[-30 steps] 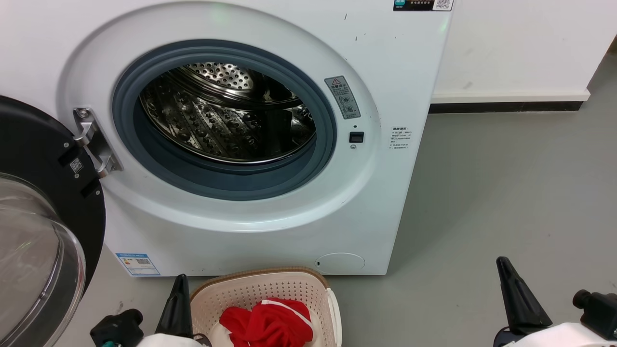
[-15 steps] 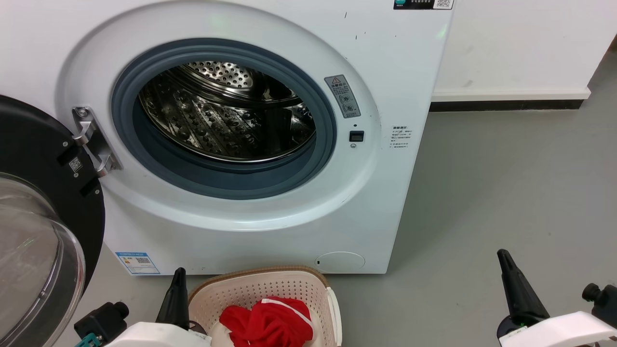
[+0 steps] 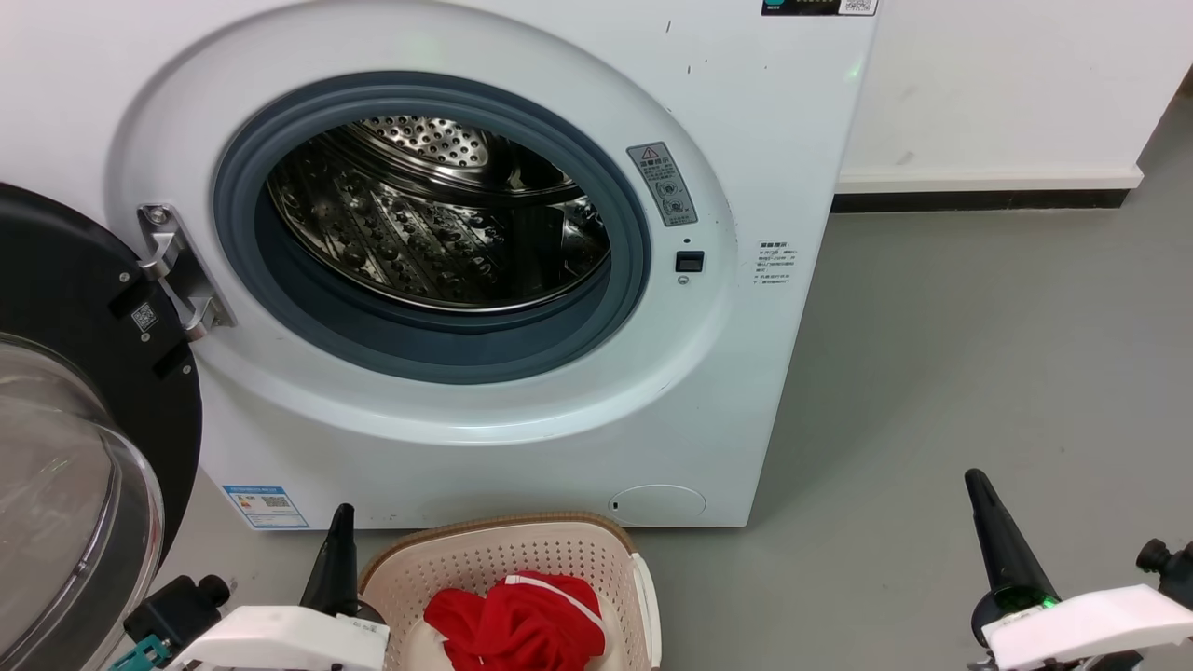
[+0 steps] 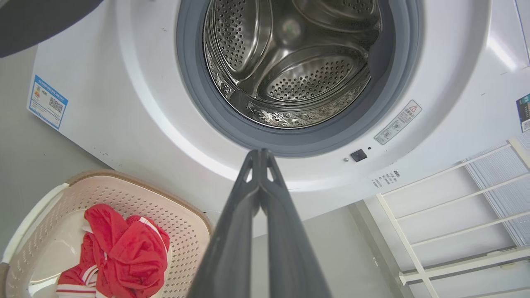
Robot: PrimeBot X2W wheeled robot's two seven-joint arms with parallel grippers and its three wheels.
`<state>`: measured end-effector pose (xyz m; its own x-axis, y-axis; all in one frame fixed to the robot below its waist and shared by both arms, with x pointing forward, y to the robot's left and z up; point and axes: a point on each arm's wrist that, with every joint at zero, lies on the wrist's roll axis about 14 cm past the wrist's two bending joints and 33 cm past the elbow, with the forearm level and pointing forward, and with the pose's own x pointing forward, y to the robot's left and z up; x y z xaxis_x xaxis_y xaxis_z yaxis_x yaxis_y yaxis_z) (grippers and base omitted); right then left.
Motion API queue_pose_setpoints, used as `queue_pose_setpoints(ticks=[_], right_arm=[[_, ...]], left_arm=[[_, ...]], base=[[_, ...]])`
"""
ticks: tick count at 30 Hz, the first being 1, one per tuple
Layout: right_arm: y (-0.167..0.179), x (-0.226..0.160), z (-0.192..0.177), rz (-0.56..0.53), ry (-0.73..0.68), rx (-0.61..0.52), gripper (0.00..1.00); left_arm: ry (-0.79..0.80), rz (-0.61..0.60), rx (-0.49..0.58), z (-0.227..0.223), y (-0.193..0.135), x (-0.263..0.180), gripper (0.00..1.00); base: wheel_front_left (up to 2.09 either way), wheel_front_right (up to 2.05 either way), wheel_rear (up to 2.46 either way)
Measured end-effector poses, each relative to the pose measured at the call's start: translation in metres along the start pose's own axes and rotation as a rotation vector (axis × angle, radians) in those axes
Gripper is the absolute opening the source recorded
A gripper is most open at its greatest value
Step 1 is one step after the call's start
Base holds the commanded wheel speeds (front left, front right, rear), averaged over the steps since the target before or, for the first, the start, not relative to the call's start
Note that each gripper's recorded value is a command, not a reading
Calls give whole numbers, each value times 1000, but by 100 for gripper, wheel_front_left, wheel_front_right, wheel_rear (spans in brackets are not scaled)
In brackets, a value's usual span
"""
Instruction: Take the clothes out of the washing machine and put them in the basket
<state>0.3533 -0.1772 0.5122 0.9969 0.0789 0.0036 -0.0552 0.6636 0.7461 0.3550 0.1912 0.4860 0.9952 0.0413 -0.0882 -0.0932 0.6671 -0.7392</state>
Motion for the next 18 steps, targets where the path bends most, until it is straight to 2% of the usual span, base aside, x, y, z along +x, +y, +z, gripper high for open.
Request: queue_pose_setpoints(ticks=[18], right_arm=[[-7, 9, 3, -16, -13, 217, 0]], left_arm=[[13, -12, -215, 4, -1, 9, 0]], base=[[0, 0, 0]])
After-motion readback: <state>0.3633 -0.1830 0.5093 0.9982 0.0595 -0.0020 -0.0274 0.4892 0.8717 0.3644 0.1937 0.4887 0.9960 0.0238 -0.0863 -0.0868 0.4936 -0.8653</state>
